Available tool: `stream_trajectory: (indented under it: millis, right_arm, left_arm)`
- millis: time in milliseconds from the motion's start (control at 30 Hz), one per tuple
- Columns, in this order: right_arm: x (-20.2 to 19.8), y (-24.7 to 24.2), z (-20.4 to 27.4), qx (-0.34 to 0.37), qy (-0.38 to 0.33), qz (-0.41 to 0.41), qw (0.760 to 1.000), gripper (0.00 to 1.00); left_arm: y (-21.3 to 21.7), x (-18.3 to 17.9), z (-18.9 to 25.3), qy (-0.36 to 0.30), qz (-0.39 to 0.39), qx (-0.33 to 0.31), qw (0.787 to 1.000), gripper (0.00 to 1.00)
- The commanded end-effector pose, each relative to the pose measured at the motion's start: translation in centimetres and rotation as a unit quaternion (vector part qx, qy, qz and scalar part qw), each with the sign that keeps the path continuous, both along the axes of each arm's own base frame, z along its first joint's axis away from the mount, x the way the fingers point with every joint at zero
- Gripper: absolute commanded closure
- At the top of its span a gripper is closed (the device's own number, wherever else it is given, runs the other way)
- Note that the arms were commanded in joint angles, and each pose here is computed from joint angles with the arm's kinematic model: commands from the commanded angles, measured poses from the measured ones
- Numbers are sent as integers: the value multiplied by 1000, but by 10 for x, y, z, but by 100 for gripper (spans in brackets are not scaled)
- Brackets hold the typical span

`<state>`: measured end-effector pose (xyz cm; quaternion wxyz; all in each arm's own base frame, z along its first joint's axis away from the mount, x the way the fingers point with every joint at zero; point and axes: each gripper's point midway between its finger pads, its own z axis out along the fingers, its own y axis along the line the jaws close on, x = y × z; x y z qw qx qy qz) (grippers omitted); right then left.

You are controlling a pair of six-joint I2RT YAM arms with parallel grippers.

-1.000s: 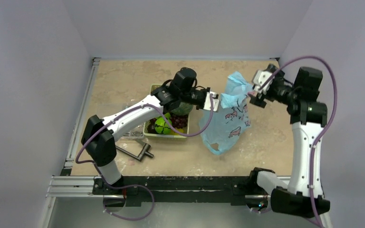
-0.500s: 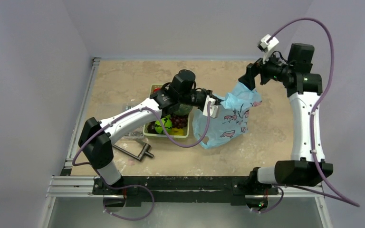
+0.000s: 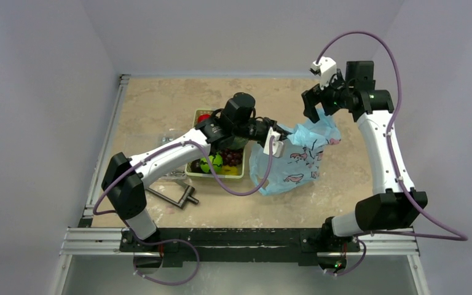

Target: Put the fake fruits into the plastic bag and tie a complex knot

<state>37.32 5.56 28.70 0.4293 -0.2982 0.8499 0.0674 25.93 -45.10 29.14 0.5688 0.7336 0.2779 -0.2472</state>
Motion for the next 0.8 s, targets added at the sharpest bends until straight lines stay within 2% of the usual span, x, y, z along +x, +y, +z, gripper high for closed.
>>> stream_trajectory:
  millis: [0,167,200,233,267,300,333,367,400,500,600,667,767]
  right_arm:
    - [-9,-17,12,-33,-1,-38,999,1]
    - [-24,-18,-17,-31,61,-44,997,2]
    - [-27,-16,-21,-27,68,-42,996,4]
    - [-31,-12,-24,-14,75,-40,996,10]
    - [-33,-8,-27,-4,83,-37,996,22]
    - [-34,-5,-29,7,90,-36,995,41]
    - [-34,2,-29,25,96,-28,995,70]
    - [-31,5,-27,33,96,-27,994,90]
    - [-26,3,-25,35,94,-39,994,100]
    - [-3,-12,-1,52,42,-94,993,100]
    - [22,-53,18,73,-8,-177,981,100]
    - [33,-80,18,90,-13,-229,969,100]
    - [38,-110,5,121,4,-291,949,100]
  left_arm:
    - [2,-8,23,-22,-14,-21,999,100]
    - [1,-5,23,-21,-9,-24,999,100]
    - [1,-5,23,-21,-9,-24,999,100]
    - [1,-5,22,-21,-8,-23,1000,100]
    - [1,-5,22,-19,-8,-22,1000,100]
    - [1,-5,21,-18,-9,-20,1000,100]
    - [2,-7,20,-16,-11,-19,1000,100]
    - [3,-10,20,-13,-15,-17,1000,100]
    - [4,-16,20,-9,-22,-14,1000,100]
    - [14,-53,7,-14,-82,12,996,100]
    - [36,-107,-32,-71,-169,62,981,100]
    - [52,-134,-54,-106,-215,79,968,100]
    - [65,-157,-79,-151,-247,90,953,100]
